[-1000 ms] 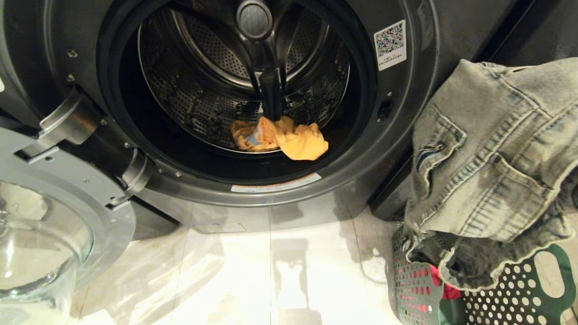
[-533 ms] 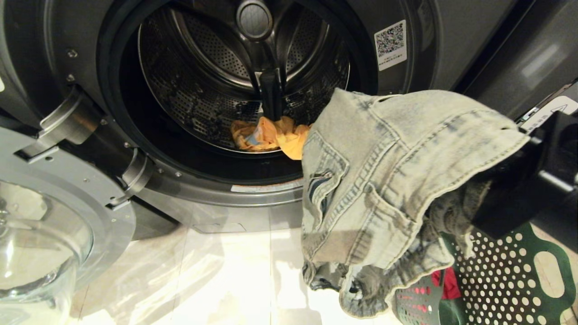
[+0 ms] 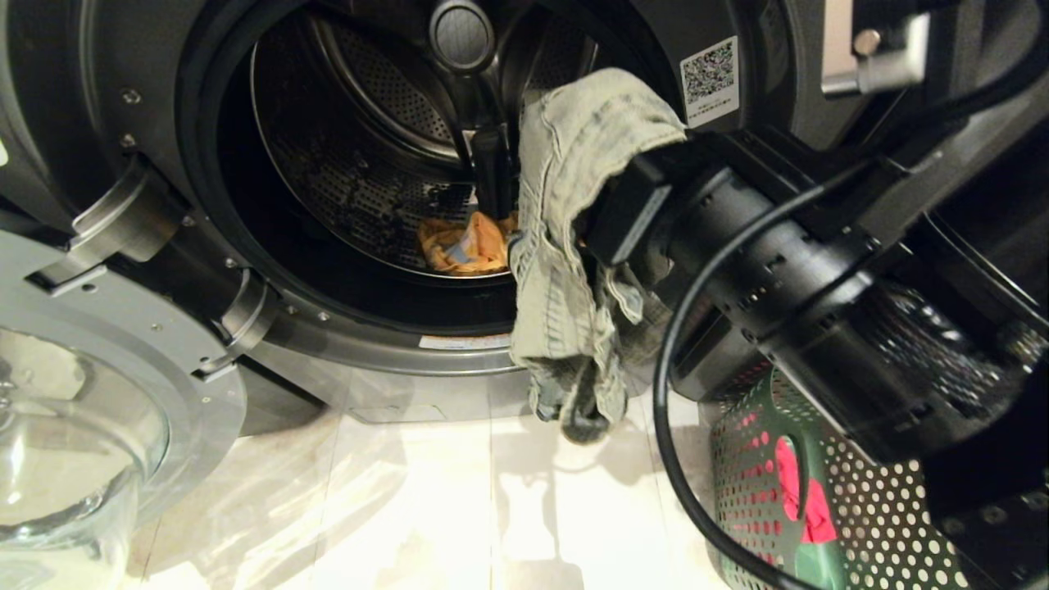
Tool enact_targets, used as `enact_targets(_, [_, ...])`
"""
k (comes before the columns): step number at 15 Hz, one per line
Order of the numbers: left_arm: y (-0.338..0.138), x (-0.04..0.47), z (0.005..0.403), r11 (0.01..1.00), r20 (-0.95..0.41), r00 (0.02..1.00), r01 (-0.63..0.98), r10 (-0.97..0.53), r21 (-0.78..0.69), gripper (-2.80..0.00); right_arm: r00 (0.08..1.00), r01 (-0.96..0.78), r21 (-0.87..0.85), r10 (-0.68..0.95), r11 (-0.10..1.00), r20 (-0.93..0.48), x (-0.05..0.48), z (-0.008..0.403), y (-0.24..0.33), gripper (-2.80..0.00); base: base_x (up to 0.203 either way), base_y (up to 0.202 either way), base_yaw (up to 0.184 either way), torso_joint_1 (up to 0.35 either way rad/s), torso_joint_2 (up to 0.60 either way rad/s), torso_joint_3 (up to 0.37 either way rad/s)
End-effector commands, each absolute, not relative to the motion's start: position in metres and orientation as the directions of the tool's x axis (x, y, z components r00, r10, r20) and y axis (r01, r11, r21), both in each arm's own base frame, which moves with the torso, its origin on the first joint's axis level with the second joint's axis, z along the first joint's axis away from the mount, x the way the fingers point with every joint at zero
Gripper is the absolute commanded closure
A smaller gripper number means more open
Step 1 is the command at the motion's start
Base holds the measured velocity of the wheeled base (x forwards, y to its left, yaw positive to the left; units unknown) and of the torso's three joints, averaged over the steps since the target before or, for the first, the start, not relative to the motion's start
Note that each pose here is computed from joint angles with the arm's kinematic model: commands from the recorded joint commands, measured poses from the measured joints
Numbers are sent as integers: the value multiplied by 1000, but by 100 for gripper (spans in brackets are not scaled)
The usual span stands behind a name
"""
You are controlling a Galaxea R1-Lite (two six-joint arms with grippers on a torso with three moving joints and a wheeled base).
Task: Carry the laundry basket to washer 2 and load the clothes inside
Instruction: Place the clothes into the washing machine
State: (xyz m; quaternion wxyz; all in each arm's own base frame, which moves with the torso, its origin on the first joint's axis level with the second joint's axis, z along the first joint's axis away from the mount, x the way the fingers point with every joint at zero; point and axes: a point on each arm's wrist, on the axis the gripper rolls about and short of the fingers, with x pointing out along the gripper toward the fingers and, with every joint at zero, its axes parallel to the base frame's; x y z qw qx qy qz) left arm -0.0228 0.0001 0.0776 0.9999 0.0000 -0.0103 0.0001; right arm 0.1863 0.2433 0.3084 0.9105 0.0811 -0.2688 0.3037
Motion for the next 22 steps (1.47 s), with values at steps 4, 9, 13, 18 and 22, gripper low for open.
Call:
enact_targets(4, [0, -22, 76, 1000, 14, 1000, -2, 2, 0, 0, 684, -535, -15, 444, 845, 579, 244, 300, 278, 0, 0, 0, 0, 0, 0, 0])
enact_targets(9, [0, -22, 76, 1000, 14, 1000, 0, 0, 0, 0, 724, -473, -9, 394, 881, 567, 299, 271, 292, 0, 0, 0, 0, 0, 0, 0])
enact_targets(13, [0, -22, 76, 1000, 14, 1000, -1, 1, 0, 0, 766, -421, -4, 358, 907, 535, 353, 246, 301, 0, 0, 0, 0, 0, 0, 0])
enact_targets(18, [0, -22, 76, 1000, 14, 1000, 1, -1, 0, 0, 829, -403, -23, 375, 915, 416, 386, 222, 299, 0, 0, 0, 0, 0, 0, 0])
enact_targets(22, [0, -22, 76, 1000, 14, 1000, -1, 1, 0, 0, 843, -390, -20, 366, 920, 395, 397, 220, 295, 0, 0, 0, 0, 0, 0, 0])
